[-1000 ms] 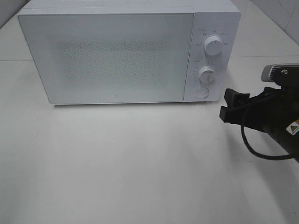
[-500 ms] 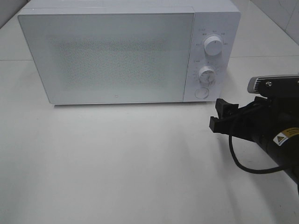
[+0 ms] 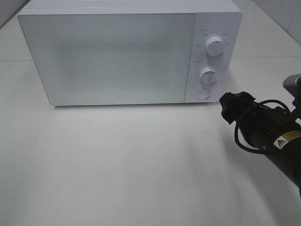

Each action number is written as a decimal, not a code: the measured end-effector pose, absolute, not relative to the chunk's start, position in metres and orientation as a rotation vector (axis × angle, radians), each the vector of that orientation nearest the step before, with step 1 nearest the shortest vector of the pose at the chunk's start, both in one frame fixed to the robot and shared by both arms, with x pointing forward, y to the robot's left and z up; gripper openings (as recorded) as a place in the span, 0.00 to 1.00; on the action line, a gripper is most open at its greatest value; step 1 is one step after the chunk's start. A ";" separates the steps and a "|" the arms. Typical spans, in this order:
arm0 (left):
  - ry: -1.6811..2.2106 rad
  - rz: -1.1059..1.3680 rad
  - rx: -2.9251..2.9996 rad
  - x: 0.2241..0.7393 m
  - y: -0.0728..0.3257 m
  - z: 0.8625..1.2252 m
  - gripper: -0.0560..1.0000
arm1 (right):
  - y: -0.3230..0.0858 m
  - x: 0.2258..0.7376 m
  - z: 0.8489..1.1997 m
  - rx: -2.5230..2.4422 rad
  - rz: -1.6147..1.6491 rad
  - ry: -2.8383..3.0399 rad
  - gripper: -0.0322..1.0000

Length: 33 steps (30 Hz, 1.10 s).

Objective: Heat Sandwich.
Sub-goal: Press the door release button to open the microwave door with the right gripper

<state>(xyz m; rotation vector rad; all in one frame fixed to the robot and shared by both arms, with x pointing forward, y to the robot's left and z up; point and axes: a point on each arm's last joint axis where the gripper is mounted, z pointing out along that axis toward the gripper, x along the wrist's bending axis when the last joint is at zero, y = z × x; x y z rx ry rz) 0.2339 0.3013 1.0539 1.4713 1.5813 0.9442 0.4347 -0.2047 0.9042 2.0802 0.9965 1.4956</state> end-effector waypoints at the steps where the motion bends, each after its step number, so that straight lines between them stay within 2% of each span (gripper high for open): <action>1: 1.581 0.944 1.471 0.234 0.301 1.054 0.97 | -0.205 0.434 0.903 2.144 1.519 0.940 0.76; 7: 1.581 0.944 1.471 0.234 0.301 1.054 0.97 | -0.204 0.433 0.900 2.450 1.631 0.585 0.75; 11: 1.581 0.944 1.471 0.234 0.301 1.054 0.97 | -0.204 0.433 0.900 2.549 1.680 0.415 0.70; 14: 1.581 0.944 1.471 0.234 0.301 1.054 0.97 | -0.204 0.433 0.899 2.626 1.708 0.273 0.60; 15: 1.581 0.944 1.471 0.234 0.301 1.054 0.97 | -0.204 0.432 0.899 2.641 1.708 0.251 0.52; 16: 1.581 0.944 1.471 0.234 0.301 1.054 0.97 | -0.204 0.432 0.899 2.641 1.708 0.251 0.52; 19: 1.581 0.944 1.471 0.234 0.301 1.054 0.97 | -0.204 0.432 0.899 2.651 1.708 0.235 0.36; 20: 1.581 0.944 1.471 0.234 0.301 1.054 0.97 | -0.204 0.432 0.899 2.652 1.708 0.233 0.25; 21: 1.581 0.944 1.471 0.234 0.301 1.054 0.97 | -0.204 0.432 0.899 2.652 1.708 0.233 0.25; 24: 1.581 0.944 1.471 0.234 0.301 1.054 0.97 | -0.204 0.432 0.899 2.653 1.708 0.230 0.08; 33: 1.581 0.944 1.471 0.234 0.301 1.054 0.97 | -0.204 0.432 0.899 2.656 1.708 0.225 0.05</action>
